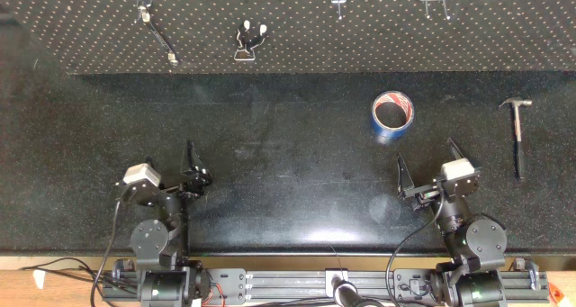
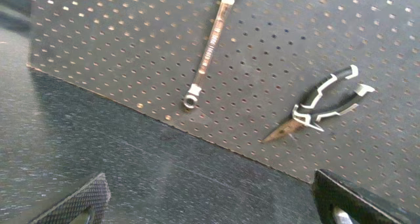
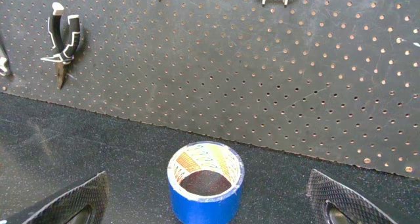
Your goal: Place Tools Onto Pegboard
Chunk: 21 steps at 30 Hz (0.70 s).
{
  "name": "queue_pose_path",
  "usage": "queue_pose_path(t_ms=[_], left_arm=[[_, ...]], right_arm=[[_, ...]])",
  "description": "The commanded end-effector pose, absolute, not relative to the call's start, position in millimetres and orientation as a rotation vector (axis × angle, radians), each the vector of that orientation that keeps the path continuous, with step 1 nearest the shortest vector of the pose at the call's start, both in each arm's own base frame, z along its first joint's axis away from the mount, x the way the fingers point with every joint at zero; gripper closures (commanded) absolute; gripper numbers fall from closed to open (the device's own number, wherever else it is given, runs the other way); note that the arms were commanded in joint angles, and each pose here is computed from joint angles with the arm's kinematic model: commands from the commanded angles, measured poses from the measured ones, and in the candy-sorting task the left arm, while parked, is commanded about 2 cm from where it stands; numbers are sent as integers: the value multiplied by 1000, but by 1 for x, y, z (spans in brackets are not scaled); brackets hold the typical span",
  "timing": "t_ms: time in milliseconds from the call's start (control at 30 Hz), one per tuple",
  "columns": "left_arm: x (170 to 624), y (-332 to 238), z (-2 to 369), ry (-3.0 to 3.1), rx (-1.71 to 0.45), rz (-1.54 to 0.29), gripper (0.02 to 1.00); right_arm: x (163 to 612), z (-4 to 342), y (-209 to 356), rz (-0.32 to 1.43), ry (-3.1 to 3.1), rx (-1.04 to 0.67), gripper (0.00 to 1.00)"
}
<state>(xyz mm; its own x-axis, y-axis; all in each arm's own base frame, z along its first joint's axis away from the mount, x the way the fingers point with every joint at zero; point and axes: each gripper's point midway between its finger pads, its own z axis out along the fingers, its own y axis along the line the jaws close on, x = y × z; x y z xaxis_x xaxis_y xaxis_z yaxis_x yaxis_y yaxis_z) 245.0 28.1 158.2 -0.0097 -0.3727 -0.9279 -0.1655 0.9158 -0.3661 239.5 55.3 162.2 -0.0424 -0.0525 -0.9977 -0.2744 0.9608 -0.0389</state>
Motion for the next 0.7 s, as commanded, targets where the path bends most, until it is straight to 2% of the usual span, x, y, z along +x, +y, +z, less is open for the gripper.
queue_pose_path(t_ms=[33,100,500,600,700], left_arm=[[246,2,155,1647,-123,-113,23],[246,2,155,1650,-16,-13,23],[246,2,155,1652,-17,-13,23],[246,2,155,1652,-17,-13,20],[246,2,155,1652,-17,-13,23]], right_arm=[[239,160,57,181,1609,-271,23],[239,160,57,181,1609,-271,23],[240,159,52,157,1617,-245,23],[243,157,48,247,1662,-107,23],[252,175,67,293,1772,-166,23]])
